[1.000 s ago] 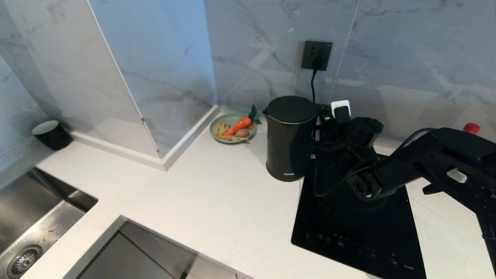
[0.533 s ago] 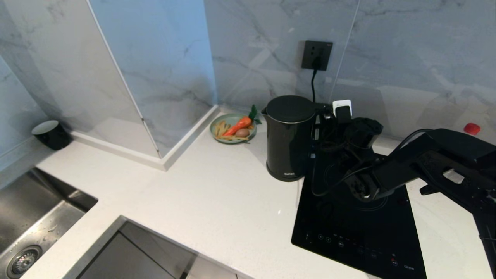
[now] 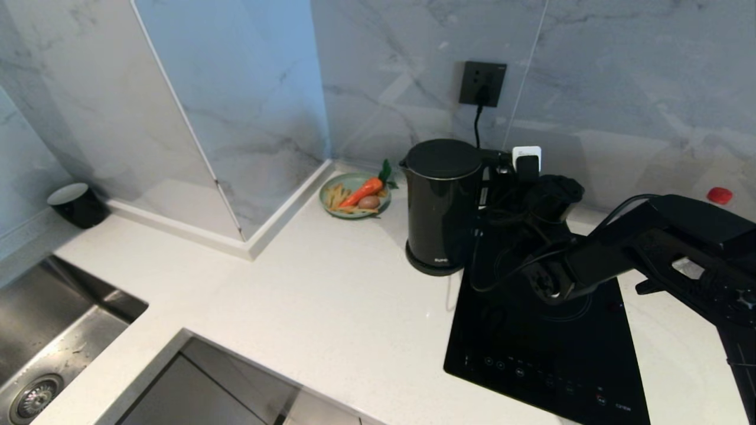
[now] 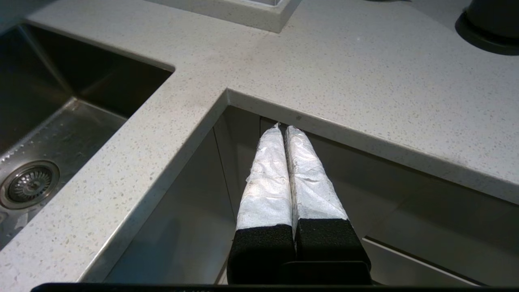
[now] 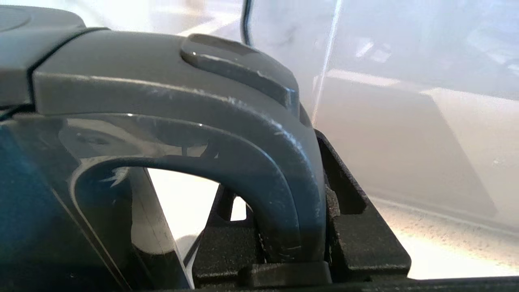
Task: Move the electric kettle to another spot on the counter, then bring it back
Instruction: Pick up the kettle, then place it by the sink
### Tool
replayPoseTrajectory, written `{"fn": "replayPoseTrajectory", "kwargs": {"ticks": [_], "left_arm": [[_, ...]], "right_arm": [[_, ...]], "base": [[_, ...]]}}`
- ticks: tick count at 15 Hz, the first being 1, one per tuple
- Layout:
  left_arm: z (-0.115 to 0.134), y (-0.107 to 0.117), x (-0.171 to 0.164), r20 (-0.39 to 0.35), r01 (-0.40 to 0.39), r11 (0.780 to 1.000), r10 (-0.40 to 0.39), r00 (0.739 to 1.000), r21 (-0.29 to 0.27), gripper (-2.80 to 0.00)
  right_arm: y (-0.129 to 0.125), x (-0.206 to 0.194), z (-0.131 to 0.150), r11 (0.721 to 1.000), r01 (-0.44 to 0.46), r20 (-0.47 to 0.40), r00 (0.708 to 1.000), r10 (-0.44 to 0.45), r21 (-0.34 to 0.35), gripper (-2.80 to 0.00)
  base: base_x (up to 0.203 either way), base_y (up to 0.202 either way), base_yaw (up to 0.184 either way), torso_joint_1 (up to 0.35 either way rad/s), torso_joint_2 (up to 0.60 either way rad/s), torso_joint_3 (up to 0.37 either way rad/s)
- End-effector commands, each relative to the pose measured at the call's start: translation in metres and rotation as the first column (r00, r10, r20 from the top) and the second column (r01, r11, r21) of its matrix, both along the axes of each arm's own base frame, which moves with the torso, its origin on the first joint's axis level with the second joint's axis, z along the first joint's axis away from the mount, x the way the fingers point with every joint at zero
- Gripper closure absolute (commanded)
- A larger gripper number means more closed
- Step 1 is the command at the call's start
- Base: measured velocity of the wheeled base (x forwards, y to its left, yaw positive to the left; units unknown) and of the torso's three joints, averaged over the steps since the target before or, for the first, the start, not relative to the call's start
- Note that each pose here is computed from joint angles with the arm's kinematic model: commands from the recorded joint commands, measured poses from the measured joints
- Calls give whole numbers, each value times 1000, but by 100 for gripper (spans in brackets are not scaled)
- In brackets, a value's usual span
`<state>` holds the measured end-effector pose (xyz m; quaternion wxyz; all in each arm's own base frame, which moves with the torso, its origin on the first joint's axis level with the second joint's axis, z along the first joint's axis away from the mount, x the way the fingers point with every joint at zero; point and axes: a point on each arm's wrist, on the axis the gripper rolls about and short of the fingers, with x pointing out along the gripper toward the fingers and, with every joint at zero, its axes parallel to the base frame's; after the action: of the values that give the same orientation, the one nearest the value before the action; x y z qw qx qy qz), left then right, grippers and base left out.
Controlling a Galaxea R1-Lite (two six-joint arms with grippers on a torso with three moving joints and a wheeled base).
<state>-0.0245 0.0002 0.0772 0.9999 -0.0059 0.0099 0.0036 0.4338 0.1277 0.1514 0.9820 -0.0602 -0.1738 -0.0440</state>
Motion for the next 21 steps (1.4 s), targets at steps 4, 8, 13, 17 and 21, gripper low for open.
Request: {"fn": "replayPoseTrajectory", "kwargs": {"ticks": [4,8,13,17,21], "left_arm": [[0,0,0,0,-1,1000,1,1000,0,0],[0,0,0,0,-1,1000,1,1000,-1,0],[0,0,0,-1,-1,1000,1,1000,-1,0],[0,0,0,-2,-1,1000,1,1000,0,0],[0,0,0,-1,-1,1000,1,1000,0,0]], "right_arm": [[2,-2,10,999,-10,33,999,9,32,0],[7,-11,30,997,-35,79,996,31,61,0],[-1,-27,54,997,-20,93,996,13,70,0],[-10,-47,66,999,-8,67,998,4,54,0],[-30,-71,74,999,30,21,999,-30,32,0]], "base": [[0,0,0,0,0,0],[0,0,0,0,0,0],[0,0,0,0,0,0],[0,0,0,0,0,0],[0,0,0,0,0,0]]}}
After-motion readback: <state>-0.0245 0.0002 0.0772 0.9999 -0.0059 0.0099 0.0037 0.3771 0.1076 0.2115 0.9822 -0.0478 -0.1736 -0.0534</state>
